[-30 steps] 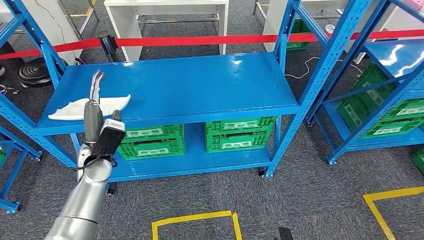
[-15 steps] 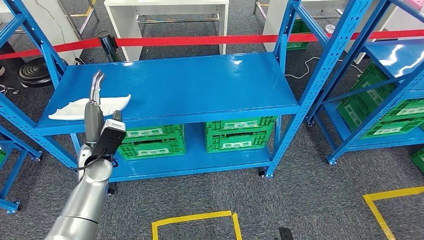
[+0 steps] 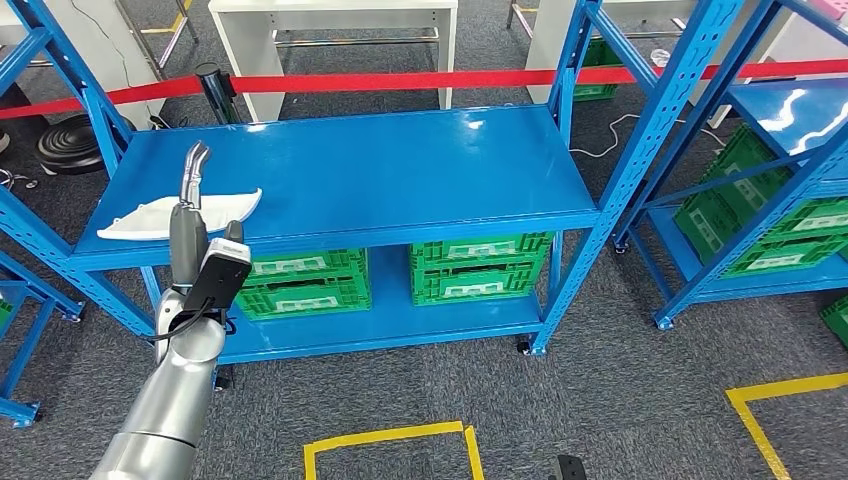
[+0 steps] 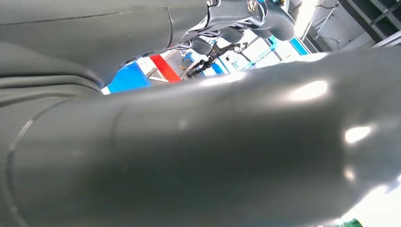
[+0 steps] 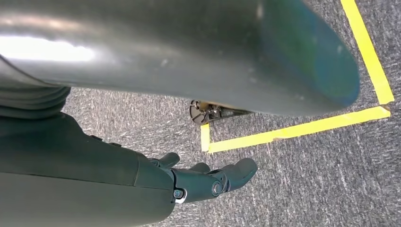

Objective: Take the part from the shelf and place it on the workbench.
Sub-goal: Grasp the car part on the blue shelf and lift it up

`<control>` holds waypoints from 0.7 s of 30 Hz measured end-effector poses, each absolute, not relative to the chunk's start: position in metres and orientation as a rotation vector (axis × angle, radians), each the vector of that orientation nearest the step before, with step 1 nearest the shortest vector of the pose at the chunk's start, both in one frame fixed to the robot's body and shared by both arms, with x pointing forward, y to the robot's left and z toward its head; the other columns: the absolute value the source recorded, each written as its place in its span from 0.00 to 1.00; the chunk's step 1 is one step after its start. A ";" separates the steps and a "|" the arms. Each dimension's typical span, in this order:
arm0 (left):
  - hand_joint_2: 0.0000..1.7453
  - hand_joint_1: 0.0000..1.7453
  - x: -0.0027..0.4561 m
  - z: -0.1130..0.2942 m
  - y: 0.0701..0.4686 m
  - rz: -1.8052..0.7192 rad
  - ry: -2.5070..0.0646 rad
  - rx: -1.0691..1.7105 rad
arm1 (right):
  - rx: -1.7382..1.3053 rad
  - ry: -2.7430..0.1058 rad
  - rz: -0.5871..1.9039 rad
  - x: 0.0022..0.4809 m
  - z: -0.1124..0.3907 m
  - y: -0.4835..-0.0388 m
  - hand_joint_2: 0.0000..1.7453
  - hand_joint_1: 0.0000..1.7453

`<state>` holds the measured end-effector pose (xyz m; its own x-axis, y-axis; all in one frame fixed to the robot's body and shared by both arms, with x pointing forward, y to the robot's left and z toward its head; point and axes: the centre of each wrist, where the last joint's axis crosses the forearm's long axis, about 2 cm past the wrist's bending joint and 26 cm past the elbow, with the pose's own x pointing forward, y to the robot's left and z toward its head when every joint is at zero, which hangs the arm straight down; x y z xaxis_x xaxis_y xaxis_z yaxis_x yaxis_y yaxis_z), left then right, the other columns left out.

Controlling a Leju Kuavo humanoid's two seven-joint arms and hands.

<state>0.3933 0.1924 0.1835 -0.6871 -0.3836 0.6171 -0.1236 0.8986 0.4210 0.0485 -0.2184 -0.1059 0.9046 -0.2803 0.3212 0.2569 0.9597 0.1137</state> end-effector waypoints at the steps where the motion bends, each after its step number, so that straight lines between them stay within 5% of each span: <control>1: 0.00 0.00 0.393 0.184 0.192 -0.452 -2.313 0.360 | 0.071 -0.343 -0.277 0.049 -0.106 -0.218 0.00 0.00; 21: 0.00 0.00 0.395 0.187 0.193 -0.455 -2.311 0.357 | 0.076 -0.346 -0.270 0.049 -0.106 -0.217 0.00 0.00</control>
